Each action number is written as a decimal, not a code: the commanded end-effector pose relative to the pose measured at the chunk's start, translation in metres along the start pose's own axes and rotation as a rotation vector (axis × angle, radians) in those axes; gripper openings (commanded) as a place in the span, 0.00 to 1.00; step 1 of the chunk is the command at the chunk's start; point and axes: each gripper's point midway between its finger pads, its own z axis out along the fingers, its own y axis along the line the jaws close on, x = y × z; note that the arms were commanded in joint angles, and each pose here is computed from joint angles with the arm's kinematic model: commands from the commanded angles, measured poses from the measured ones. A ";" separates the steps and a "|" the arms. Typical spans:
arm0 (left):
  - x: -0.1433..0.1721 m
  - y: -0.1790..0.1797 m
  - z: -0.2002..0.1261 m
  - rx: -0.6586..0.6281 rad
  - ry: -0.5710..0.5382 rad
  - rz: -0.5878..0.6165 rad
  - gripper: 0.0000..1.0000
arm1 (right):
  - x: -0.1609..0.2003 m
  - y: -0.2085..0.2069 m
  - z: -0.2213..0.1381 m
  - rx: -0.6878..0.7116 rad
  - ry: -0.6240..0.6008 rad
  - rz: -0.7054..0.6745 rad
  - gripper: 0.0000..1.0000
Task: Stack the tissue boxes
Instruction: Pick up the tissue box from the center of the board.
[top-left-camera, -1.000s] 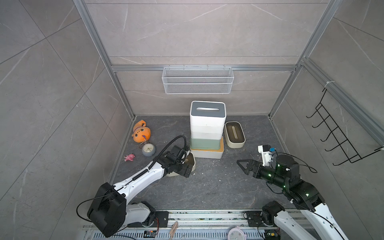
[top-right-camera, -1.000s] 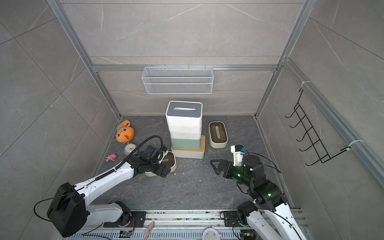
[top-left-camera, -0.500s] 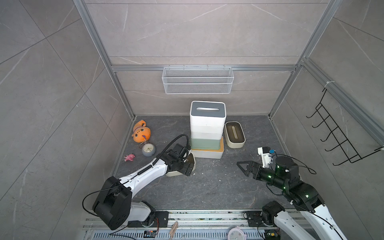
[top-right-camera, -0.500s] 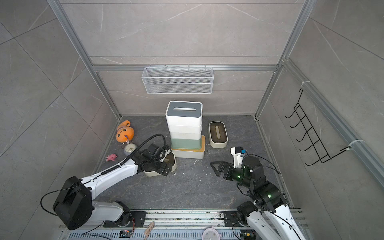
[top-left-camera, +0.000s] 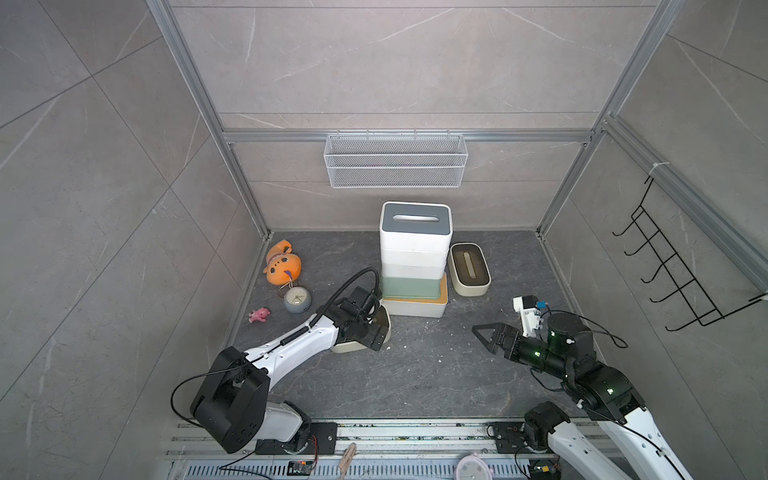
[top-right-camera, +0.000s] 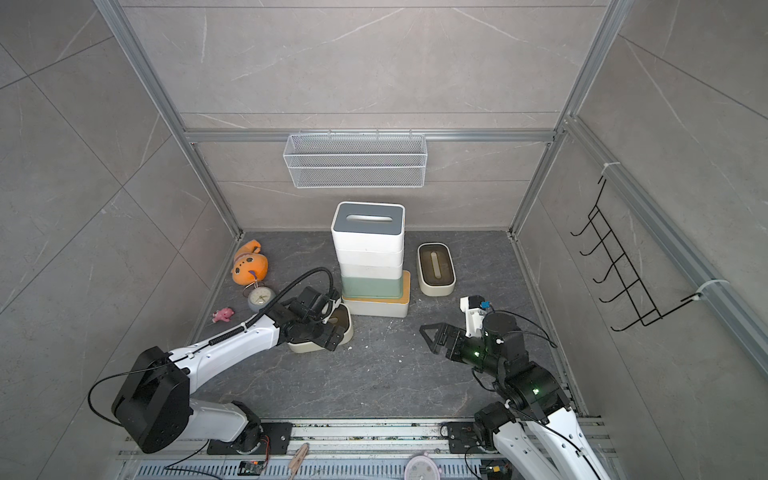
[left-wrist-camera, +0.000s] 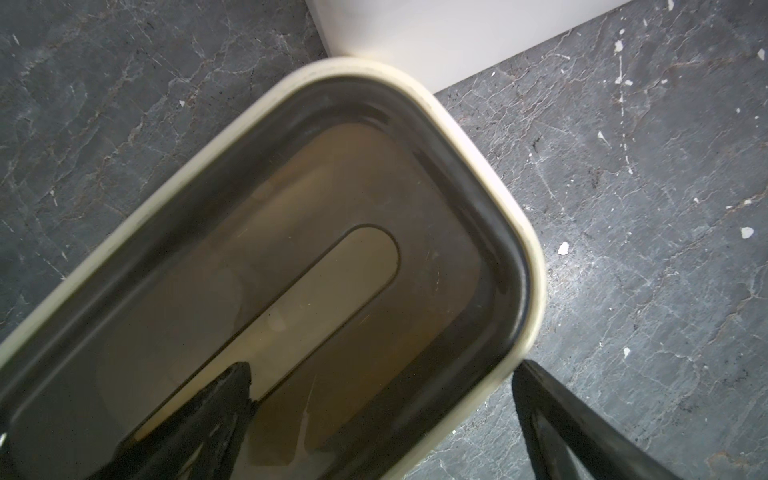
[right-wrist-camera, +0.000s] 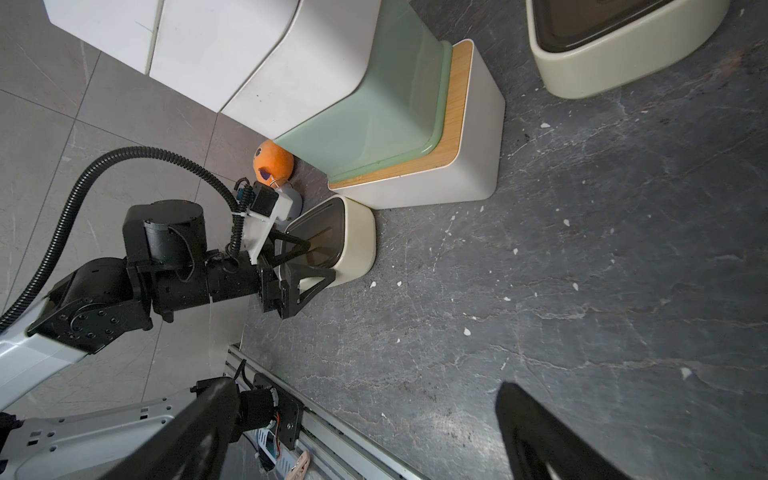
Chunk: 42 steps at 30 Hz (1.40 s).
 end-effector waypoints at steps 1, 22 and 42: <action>-0.017 -0.002 -0.002 0.005 -0.046 0.015 1.00 | 0.000 0.001 0.001 -0.010 0.000 0.006 1.00; -0.019 -0.010 0.001 0.046 -0.047 -0.006 1.00 | 0.002 0.000 0.010 -0.016 0.025 0.020 1.00; -0.020 -0.013 -0.013 0.022 -0.124 -0.029 1.00 | 0.012 -0.012 0.016 0.000 0.041 0.038 1.00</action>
